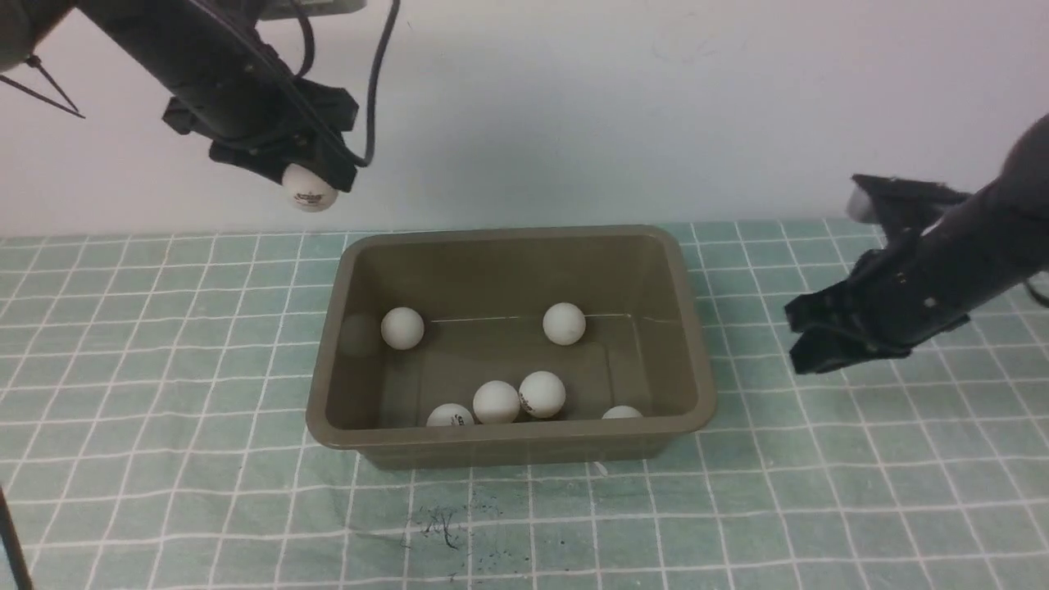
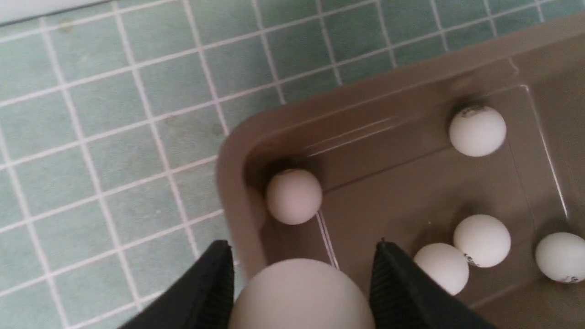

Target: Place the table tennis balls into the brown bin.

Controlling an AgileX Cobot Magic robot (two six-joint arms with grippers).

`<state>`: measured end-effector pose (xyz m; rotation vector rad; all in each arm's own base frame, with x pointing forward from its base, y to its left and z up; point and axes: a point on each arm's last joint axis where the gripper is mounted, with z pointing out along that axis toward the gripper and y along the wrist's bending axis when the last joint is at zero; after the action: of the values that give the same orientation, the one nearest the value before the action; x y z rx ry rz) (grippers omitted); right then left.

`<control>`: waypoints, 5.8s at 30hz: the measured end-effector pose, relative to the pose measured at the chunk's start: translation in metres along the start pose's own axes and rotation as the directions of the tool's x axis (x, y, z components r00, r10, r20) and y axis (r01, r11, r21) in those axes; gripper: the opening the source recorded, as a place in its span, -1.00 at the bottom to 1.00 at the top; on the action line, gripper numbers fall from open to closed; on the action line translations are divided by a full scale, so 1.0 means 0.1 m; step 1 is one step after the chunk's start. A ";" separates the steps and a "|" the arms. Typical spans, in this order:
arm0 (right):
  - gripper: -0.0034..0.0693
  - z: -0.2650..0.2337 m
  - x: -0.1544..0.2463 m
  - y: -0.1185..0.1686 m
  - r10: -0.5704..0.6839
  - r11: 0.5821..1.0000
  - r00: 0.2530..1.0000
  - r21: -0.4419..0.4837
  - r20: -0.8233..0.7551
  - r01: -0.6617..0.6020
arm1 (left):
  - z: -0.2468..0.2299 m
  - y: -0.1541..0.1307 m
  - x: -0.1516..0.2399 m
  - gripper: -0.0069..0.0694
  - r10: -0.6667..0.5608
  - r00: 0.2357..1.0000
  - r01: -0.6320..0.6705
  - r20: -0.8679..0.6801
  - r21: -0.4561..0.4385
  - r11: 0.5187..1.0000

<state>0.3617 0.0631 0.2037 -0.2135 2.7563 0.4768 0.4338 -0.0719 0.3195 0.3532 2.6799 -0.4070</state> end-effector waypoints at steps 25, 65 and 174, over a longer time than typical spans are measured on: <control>0.01 0.83 -0.04 0.26 0.045 0.995 0.997 -0.095 0.062 -0.039 | 0.68 -0.46 -0.04 -0.29 0.099 0.988 -0.106 -0.122 -0.054 0.993; -0.88 -2.30 0.03 0.91 -0.160 0.983 0.813 0.019 0.560 0.180 | -1.26 -0.32 0.82 -0.83 0.026 0.986 -0.036 0.163 0.058 0.998; -0.95 -2.47 2.72 0.57 -0.191 0.980 0.055 0.188 0.980 0.056 | -0.27 -0.19 4.14 -0.83 0.255 0.690 0.044 0.678 -0.392 0.919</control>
<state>0.0229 0.0052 0.3449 -0.0314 1.2646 0.2367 0.0522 -0.0044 0.1711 0.1731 1.8734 0.0378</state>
